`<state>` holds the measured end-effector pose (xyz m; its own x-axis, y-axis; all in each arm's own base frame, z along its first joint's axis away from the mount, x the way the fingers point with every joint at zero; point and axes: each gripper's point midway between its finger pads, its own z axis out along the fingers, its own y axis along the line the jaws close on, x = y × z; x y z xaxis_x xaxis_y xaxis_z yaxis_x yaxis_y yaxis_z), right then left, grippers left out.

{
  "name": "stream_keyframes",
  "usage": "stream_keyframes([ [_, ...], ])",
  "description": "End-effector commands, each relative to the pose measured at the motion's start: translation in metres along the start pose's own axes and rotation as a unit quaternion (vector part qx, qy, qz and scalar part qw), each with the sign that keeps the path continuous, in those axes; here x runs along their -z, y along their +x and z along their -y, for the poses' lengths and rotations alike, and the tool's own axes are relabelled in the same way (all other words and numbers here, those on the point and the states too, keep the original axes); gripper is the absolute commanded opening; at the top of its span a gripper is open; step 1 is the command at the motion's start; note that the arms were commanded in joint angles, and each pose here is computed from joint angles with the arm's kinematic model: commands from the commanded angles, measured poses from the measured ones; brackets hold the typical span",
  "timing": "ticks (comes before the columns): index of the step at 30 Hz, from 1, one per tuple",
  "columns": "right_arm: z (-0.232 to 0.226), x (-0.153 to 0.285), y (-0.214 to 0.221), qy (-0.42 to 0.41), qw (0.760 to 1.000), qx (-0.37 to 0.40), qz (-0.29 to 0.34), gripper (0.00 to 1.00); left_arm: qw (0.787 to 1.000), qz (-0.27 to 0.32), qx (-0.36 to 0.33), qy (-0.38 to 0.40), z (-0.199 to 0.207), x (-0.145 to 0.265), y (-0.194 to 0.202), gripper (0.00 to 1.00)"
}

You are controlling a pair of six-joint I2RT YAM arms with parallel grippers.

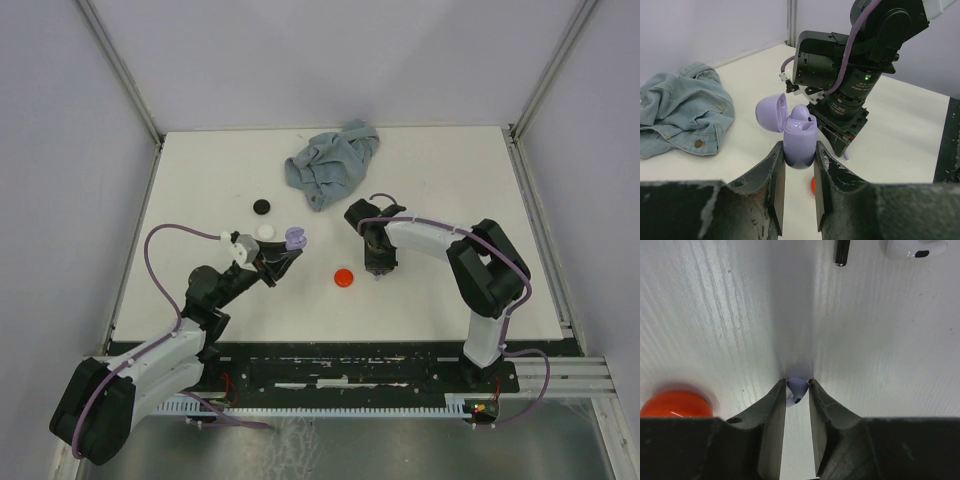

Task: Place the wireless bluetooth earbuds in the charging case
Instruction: Pick up the earbud from the center of the board.

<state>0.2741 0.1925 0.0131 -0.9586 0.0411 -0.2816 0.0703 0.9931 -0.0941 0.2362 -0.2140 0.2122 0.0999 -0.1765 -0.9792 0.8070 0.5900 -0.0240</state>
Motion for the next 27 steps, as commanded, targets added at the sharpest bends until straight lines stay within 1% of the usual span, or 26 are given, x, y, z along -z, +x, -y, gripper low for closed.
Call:
stream_keyframes([
  [1, 0.008, -0.009, 0.008, 0.011, 1.000, -0.004, -0.006, 0.30, 1.000, 0.023, -0.002, 0.009, 0.003, -0.003, -0.012, 0.03],
  [4, 0.008, -0.007, 0.006, 0.005, 1.000, 0.001, 0.001, 0.24, 1.000, 0.026, -0.001, 0.012, 0.004, -0.004, -0.013, 0.03],
  [7, 0.006, 0.005, -0.004, -0.007, 1.000, 0.012, 0.024, 0.20, 0.999, 0.030, -0.002, 0.018, 0.006, -0.005, -0.015, 0.03],
  [11, 0.002, 0.031, -0.022, -0.030, 0.997, 0.033, 0.067, 0.18, 0.999, 0.036, -0.010, 0.026, 0.007, -0.007, -0.018, 0.03],
  [15, -0.008, 0.072, -0.042, -0.062, 0.987, 0.069, 0.128, 0.18, 0.998, 0.046, -0.020, 0.045, 0.012, -0.011, -0.023, 0.03],
  [20, -0.020, 0.133, -0.067, -0.094, 0.962, 0.113, 0.231, 0.16, 0.994, 0.067, -0.031, 0.076, 0.020, -0.016, -0.033, 0.03],
  [27, -0.041, 0.224, -0.087, -0.134, 0.902, 0.169, 0.375, 0.16, 0.989, 0.081, -0.041, 0.112, 0.028, -0.025, -0.041, 0.03],
])
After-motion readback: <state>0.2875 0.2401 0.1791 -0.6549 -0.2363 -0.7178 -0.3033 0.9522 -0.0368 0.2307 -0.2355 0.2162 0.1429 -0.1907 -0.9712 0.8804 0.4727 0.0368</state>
